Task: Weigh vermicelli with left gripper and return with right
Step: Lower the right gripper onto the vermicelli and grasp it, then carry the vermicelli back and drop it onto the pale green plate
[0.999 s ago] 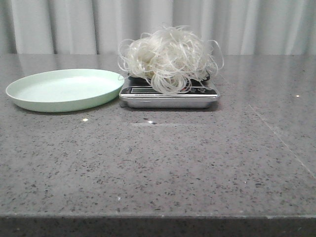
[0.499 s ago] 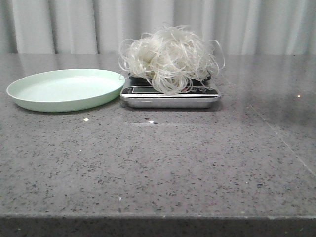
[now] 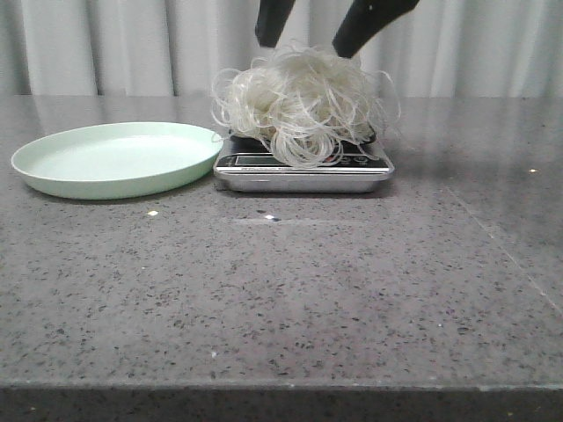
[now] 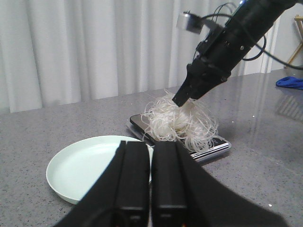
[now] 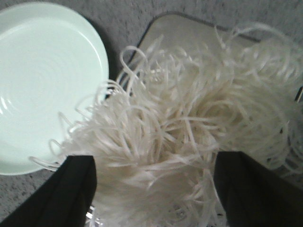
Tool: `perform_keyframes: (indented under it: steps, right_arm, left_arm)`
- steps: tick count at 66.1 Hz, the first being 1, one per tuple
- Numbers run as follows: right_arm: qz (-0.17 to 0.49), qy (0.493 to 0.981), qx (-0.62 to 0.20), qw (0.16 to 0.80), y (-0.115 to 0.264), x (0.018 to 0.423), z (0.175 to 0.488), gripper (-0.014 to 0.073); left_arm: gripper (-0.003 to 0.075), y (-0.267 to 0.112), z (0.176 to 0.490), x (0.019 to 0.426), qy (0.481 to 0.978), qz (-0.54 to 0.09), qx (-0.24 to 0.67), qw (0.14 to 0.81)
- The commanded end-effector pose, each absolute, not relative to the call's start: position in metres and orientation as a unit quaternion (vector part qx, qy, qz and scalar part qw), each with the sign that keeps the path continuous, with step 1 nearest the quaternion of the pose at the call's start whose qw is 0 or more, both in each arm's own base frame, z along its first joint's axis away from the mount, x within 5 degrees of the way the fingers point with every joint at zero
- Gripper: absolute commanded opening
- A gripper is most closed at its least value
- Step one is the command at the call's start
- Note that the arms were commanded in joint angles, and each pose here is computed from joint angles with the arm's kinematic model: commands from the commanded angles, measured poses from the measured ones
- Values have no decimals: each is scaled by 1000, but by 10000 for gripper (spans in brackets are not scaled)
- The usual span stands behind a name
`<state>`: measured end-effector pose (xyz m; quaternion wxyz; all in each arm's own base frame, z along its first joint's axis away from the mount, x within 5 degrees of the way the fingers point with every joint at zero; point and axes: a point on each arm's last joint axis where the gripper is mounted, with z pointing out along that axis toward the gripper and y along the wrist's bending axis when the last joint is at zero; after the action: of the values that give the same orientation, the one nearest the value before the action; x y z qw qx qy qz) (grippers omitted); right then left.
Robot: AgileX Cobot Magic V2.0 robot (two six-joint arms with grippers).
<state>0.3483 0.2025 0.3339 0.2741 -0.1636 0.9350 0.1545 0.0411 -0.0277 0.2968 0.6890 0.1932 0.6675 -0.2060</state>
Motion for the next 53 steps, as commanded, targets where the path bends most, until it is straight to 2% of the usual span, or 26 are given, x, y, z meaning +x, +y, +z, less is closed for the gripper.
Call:
perform_keyframes:
  steps: [1, 2, 7, 8, 9, 10, 11, 12, 15, 19, 38, 47, 53]
  right_arm:
    - [145, 943, -171, 248, 203, 350, 345, 569]
    - [142, 944, -172, 243, 203, 350, 344, 569]
    - [117, 955, -179, 204, 205, 356, 333, 459]
    - [114, 957, -181, 197, 205, 357, 334, 393]
    - [113, 957, -181, 195, 205, 357, 334, 393]
    - [112, 958, -182, 190, 206, 359, 333, 315]
    - [113, 958, -182, 190, 207, 359, 335, 294]
    - [112, 958, -183, 188, 208, 360, 335, 228]
    - [122, 954, -185, 201, 211, 361, 344, 117]
    - [144, 946, -185, 222, 215, 362, 358, 169]
    - [236, 886, -222, 332, 245, 344, 427, 140]
    - [270, 855, -241, 371, 273, 331, 437, 140]
    - [280, 845, -256, 378, 291, 326, 432, 140]
  left_arm:
    - [146, -27, 312, 41, 633, -218, 177, 721]
    - [146, -27, 312, 41, 633, -218, 177, 721]
    - [146, -27, 312, 41, 633, -218, 177, 721]
    - [146, -27, 312, 41, 633, -218, 177, 721]
    - [146, -27, 312, 41, 633, -218, 177, 721]
    - [146, -27, 312, 41, 633, -218, 177, 721]
    - [146, -27, 312, 41, 633, -218, 177, 721]
    - [146, -27, 312, 41, 633, -218, 177, 721]
    - [146, -27, 312, 41, 633, -218, 177, 721]
    - [146, -27, 312, 41, 633, -218, 177, 721]
    - [146, -27, 312, 41, 633, -218, 177, 721]
    - [146, -27, 312, 41, 633, -218, 177, 721]
    - [146, -27, 312, 41, 633, -218, 177, 721]
